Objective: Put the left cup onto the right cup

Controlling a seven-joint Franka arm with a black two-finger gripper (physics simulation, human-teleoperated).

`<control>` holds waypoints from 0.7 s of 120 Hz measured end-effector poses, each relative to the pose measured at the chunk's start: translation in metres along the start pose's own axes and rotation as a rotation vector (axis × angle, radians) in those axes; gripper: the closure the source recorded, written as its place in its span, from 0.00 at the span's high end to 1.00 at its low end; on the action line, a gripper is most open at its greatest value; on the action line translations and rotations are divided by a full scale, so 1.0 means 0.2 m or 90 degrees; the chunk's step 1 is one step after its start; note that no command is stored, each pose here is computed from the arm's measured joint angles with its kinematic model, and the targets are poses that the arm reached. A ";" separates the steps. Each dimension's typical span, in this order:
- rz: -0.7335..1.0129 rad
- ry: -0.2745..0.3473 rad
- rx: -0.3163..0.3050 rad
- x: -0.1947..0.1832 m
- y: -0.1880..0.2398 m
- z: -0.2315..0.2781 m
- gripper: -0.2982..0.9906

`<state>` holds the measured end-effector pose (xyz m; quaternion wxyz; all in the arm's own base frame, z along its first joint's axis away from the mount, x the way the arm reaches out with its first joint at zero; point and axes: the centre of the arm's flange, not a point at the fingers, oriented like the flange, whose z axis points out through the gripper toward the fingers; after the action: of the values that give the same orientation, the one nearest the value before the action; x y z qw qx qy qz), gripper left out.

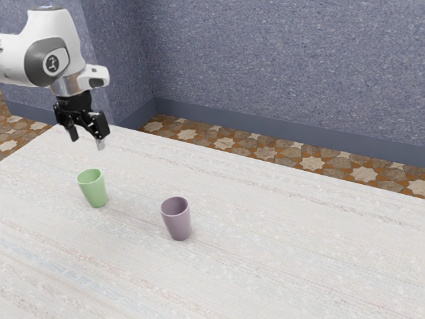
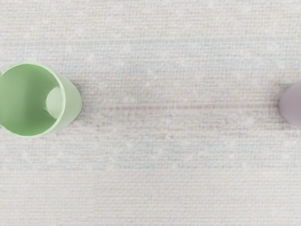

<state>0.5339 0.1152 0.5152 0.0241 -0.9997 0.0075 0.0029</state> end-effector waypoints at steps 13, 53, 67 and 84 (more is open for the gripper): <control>0.000 0.000 0.008 0.02 -0.05 0.07 0.77; 0.009 0.003 0.024 0.07 -0.20 0.24 0.57; 0.019 0.000 0.028 0.10 -0.20 0.29 0.55; 0.039 -0.001 0.036 0.15 -0.20 0.36 0.54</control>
<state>0.5637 0.1577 0.4455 0.0520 -0.9979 0.0383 0.0046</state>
